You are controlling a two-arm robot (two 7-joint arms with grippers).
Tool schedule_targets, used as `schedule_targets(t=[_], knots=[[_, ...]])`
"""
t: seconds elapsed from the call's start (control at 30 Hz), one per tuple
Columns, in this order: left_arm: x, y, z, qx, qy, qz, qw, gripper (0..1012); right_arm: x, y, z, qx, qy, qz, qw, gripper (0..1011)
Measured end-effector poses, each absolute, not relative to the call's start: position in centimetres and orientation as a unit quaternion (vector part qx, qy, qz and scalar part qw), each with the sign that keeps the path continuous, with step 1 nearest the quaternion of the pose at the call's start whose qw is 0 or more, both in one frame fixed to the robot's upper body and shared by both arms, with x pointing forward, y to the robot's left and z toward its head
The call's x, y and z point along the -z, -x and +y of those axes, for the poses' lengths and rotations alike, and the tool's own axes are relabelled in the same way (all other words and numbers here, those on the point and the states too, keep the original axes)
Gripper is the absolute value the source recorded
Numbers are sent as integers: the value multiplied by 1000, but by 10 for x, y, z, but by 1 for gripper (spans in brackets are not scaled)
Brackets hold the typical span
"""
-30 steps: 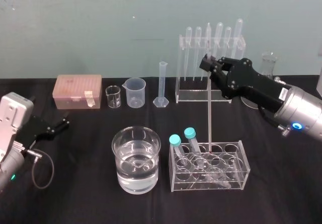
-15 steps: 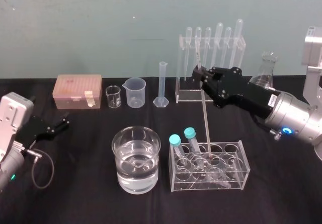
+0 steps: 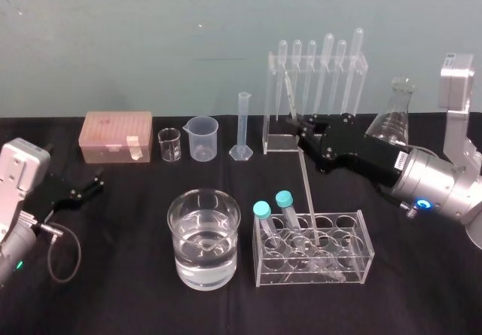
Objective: Hold the thermometer with one hand and immerse one end into the beaker, then reinsert it into the test tube rack.
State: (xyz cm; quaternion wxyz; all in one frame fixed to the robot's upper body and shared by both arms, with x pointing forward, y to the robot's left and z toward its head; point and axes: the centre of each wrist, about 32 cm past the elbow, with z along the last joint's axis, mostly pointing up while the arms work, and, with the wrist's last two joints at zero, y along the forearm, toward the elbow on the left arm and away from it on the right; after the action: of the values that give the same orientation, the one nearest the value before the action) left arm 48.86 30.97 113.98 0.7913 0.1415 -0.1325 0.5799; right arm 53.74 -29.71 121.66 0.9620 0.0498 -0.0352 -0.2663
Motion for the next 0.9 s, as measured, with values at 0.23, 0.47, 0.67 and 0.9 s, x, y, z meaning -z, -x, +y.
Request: schedule_targets(t=[0.23,0.47,0.67,0.9], knots=[[-1140,-489,310,-580,-142,-132,791,1008,-1213,-539,-297,266,-43,-33,962,57],[-1140,-489,310,-580,-141,-132,791,1008,-1213,-540,-297,267,-41,-35,962,57],[-1140,-489,310,-580,-141,-132,791,1008,-1213,-540,-297,267,-41,-35,962,57],[-1140,-489,310,-580,-141,-132,791,1008,-1213,-540,-298,267,-41,-34,962,217]])
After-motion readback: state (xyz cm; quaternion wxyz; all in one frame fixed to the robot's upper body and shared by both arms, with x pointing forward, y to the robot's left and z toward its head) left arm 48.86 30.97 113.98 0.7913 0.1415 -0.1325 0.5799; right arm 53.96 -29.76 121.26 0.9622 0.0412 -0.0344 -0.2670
